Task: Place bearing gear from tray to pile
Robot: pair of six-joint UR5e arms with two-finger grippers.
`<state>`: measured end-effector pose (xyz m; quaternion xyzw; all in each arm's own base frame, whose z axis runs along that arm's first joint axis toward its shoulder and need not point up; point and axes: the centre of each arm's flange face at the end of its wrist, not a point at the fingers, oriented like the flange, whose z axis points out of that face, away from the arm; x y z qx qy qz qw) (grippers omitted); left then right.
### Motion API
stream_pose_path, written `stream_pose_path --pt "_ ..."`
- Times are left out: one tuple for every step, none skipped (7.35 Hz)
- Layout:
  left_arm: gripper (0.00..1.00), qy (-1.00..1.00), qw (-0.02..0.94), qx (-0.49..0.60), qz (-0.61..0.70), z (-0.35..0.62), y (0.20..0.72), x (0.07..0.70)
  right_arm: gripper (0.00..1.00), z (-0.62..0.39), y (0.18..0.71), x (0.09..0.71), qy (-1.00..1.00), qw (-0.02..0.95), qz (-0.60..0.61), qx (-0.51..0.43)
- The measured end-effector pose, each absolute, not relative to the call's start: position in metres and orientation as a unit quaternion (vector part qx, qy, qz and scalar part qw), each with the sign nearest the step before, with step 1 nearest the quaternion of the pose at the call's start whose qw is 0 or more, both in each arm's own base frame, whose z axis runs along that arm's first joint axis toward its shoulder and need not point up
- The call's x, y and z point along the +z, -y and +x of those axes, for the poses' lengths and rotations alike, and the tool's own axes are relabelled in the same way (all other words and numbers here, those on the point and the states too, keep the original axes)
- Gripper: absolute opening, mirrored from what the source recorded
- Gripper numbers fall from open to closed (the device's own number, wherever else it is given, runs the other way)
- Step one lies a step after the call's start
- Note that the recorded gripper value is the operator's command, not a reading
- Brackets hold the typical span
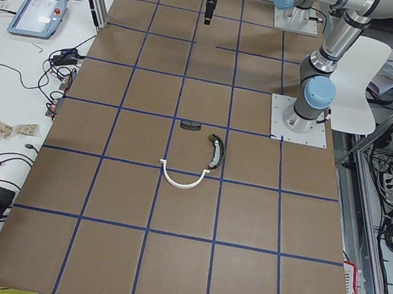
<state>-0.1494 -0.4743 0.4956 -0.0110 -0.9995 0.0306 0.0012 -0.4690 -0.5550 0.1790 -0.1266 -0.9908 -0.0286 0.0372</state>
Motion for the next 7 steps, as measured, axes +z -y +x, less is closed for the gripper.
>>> stream_pose_path --pt "1.0 0.999 0.001 0.031 -0.011 -0.149 0.474 0.496 0.0 -0.469 0.555 0.179 0.991 0.038 -0.127 -0.029" --pt "1.0 0.999 0.001 0.031 -0.011 -0.149 0.474 0.496 0.0 -0.469 0.554 0.181 0.991 0.038 -0.128 -0.031" --pt "1.0 0.999 0.001 0.031 -0.011 -0.149 0.474 0.496 0.0 -0.468 0.553 0.184 0.991 0.039 -0.128 -0.033" --pt "1.0 0.999 0.001 0.031 -0.011 -0.149 0.474 0.496 0.0 -0.467 0.552 0.192 0.99 0.039 -0.128 -0.035" --pt "1.0 0.999 0.001 0.031 -0.011 -0.149 0.474 0.496 0.0 -0.463 0.55 0.212 0.99 0.04 -0.127 -0.037" --pt "1.0 0.999 0.001 0.031 -0.011 -0.149 0.474 0.496 0.0 -0.452 0.551 0.242 0.991 0.041 -0.124 -0.034" --pt "1.0 0.999 0.001 0.031 -0.011 -0.149 0.474 0.496 0.0 -0.427 0.562 0.268 0.992 0.039 -0.116 -0.031"
